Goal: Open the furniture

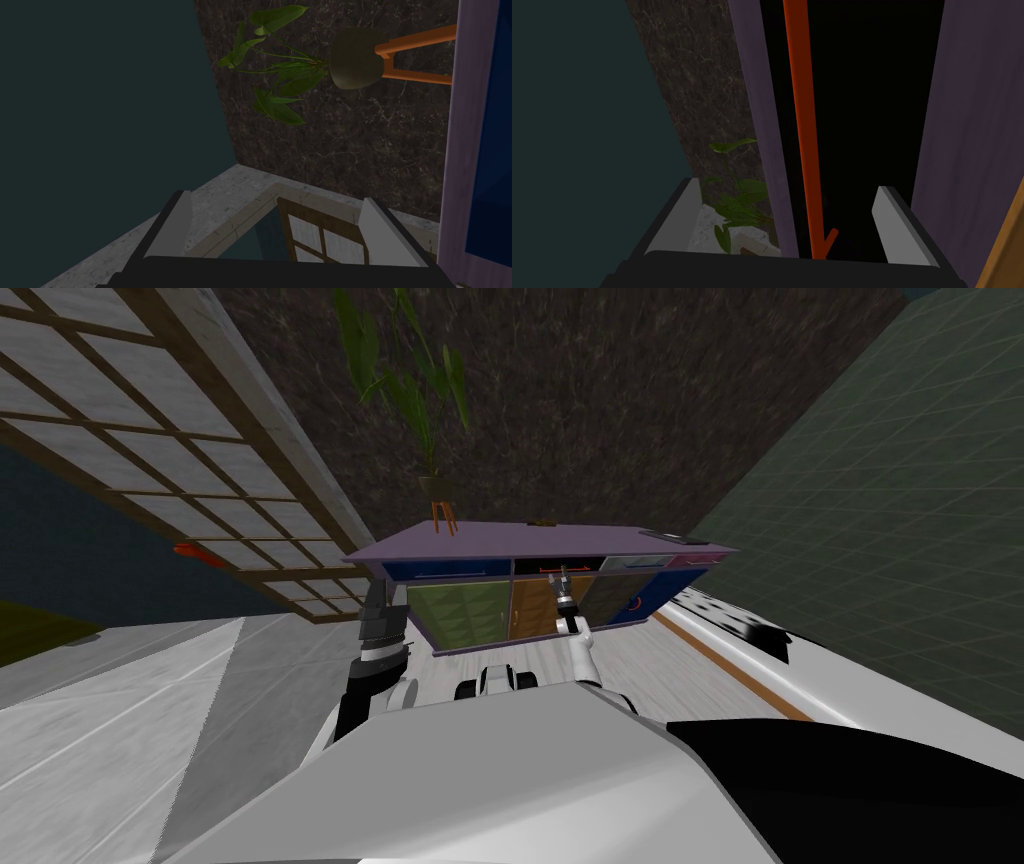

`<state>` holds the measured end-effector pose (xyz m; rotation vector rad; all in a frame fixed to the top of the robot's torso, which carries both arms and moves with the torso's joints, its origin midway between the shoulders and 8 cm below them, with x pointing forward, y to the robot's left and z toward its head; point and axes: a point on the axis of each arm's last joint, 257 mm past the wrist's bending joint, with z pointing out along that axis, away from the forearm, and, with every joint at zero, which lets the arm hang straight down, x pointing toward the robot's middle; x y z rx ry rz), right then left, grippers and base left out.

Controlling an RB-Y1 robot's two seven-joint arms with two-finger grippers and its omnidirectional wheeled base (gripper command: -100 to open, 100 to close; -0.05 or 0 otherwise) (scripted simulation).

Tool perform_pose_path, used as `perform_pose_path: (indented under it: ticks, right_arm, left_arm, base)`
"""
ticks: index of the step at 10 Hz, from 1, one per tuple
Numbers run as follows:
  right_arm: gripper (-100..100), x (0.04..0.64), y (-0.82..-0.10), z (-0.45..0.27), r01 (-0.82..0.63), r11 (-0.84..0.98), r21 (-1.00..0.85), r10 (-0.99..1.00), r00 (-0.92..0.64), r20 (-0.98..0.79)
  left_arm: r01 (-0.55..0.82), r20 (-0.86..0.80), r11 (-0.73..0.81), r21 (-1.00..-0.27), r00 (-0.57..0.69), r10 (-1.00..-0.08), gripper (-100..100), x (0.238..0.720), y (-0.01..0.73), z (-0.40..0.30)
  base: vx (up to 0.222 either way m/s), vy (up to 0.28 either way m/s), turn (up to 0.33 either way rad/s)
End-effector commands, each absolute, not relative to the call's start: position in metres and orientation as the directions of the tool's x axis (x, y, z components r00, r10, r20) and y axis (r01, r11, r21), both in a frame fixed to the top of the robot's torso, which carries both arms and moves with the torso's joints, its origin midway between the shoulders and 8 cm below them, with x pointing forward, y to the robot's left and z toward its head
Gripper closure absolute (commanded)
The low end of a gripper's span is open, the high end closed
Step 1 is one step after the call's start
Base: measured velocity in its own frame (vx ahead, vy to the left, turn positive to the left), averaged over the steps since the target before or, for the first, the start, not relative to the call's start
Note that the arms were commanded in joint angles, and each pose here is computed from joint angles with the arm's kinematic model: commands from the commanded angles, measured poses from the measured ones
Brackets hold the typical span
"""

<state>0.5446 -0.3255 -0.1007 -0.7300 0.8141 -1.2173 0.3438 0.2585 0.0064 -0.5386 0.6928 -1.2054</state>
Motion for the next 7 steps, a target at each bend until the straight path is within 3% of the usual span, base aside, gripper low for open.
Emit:
perform_pose_path:
  ticks: [1,2,4,5,7]
  right_arm:
    - [-100,0.552,-0.328,-0.093,0.505,0.198,-0.84,-0.979,0.146,-0.142]
    - [100,0.545,-0.326,-0.104,0.503,0.201,-0.841,-0.978,0.145,-0.147]
    - [100,0.544,-0.325,-0.107,0.495,0.203,-0.845,-0.978,0.144,-0.151]
    - [-100,0.543,-0.334,-0.102,0.502,0.172,-0.848,-0.983,0.138,-0.118]
    - [-100,0.55,-0.334,-0.095,0.499,0.184,-0.847,-0.982,0.14,-0.13]
  left_arm:
    - [0.651,-0.194,0.278,-0.706,0.2,-0.96,0,0.344,0.258,0.006]
    - [0.651,-0.194,0.278,-0.706,0.2,-0.96,0,0.344,0.258,0.006]
    - [0.651,-0.194,0.278,-0.706,0.2,-0.96,0,0.344,0.258,0.006]
    - [0.651,-0.194,0.278,-0.706,0.2,-0.96,0,0.344,0.258,0.006]
    - [0.651,-0.194,0.278,-0.706,0.2,-0.96,0,0.344,0.258,0.006]
  base:
    - [0.015,0.012,0.002]
    - [-0.006,-0.017,-0.004]
    - [-0.016,-0.014,0.006]
    - [0.001,-0.011,-0.002]
    - [0.008,-0.003,-0.001]
